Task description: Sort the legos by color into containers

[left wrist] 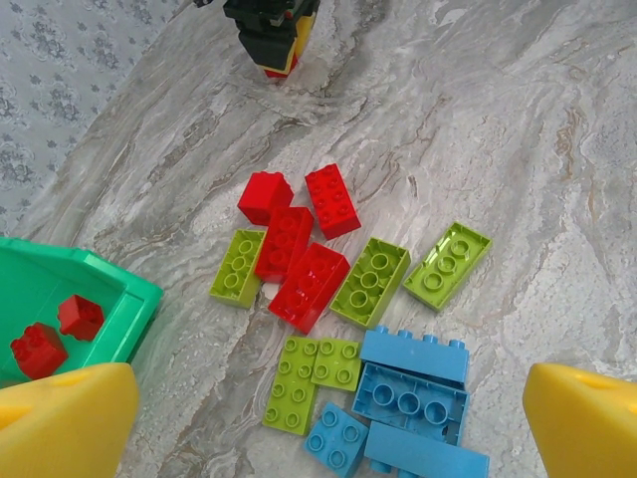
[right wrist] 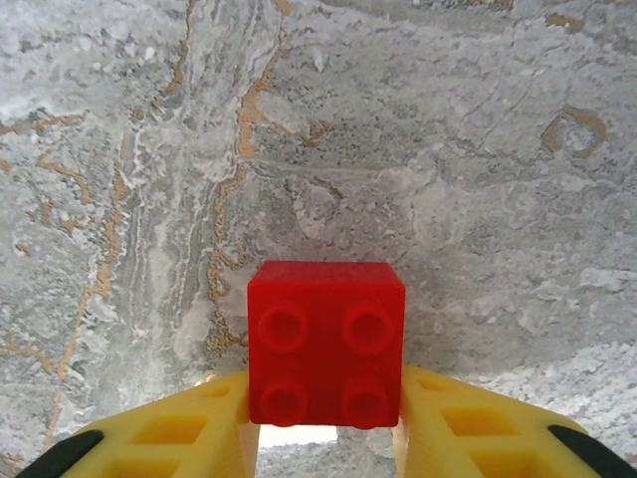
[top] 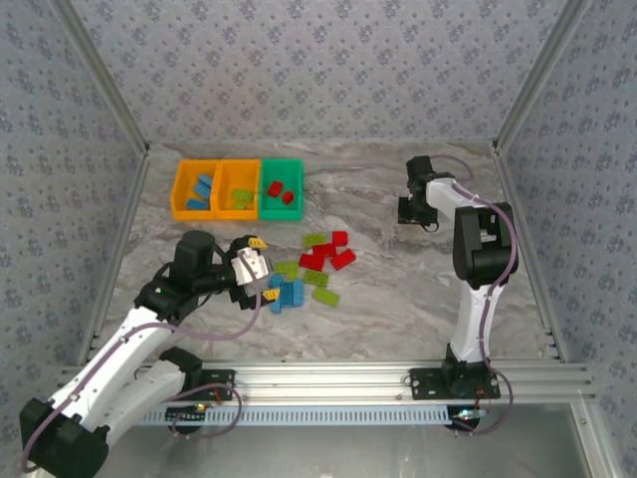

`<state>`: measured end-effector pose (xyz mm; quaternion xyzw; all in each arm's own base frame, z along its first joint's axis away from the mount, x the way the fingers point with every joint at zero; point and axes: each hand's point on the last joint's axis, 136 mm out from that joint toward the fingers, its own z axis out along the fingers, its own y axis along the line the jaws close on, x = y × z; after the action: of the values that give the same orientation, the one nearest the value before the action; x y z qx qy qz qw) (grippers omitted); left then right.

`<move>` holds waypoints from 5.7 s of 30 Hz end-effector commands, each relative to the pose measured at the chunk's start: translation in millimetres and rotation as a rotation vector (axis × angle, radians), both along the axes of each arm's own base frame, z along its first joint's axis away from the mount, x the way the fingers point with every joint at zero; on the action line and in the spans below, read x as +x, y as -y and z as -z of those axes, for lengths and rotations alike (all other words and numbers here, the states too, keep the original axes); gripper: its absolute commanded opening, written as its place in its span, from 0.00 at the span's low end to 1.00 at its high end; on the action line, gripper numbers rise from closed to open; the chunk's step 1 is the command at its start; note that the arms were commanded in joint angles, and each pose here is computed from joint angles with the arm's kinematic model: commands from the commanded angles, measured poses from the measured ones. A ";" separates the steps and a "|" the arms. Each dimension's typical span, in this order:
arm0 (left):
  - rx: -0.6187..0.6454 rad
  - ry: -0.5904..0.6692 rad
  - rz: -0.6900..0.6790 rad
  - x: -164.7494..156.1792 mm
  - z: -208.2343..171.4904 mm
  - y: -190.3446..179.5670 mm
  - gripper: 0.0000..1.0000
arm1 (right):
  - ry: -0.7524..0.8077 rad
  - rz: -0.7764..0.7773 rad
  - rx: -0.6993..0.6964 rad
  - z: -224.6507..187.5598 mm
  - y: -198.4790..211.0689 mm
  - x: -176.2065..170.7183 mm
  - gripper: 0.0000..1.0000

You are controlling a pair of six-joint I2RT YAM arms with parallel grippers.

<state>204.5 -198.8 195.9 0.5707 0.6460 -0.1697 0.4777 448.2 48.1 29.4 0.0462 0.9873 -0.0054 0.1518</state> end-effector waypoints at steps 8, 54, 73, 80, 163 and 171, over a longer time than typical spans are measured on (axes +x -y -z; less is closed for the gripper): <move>-0.009 0.009 0.037 -3.9 -0.9 2.8 0.99 | -0.040 -0.040 -0.010 1.5 -4.2 13.7 0.51; -0.033 0.128 -0.027 6.0 -17.1 -4.0 0.99 | 0.387 -0.350 0.342 -158.1 -158.1 -70.5 0.23; -0.068 0.197 -0.726 87.3 -42.8 -91.4 0.99 | 0.541 -0.554 0.243 -119.9 -348.6 34.4 0.27; -0.079 0.178 -0.704 87.2 -41.7 -86.1 0.99 | 0.522 -0.548 0.145 -115.6 -354.9 64.4 0.51; -0.252 -0.342 -1.457 206.9 -7.3 -136.4 0.15 | 0.319 -0.474 0.602 -168.0 -198.9 -234.0 1.00; -0.224 -0.345 -1.631 298.8 6.8 -213.3 0.15 | 0.331 -0.457 0.554 -172.1 -186.3 -250.2 1.00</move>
<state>483.6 -4.8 177.3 -0.1559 0.9053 0.0625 0.3901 199.5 242.8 189.1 -0.1532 0.8972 0.3090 0.2759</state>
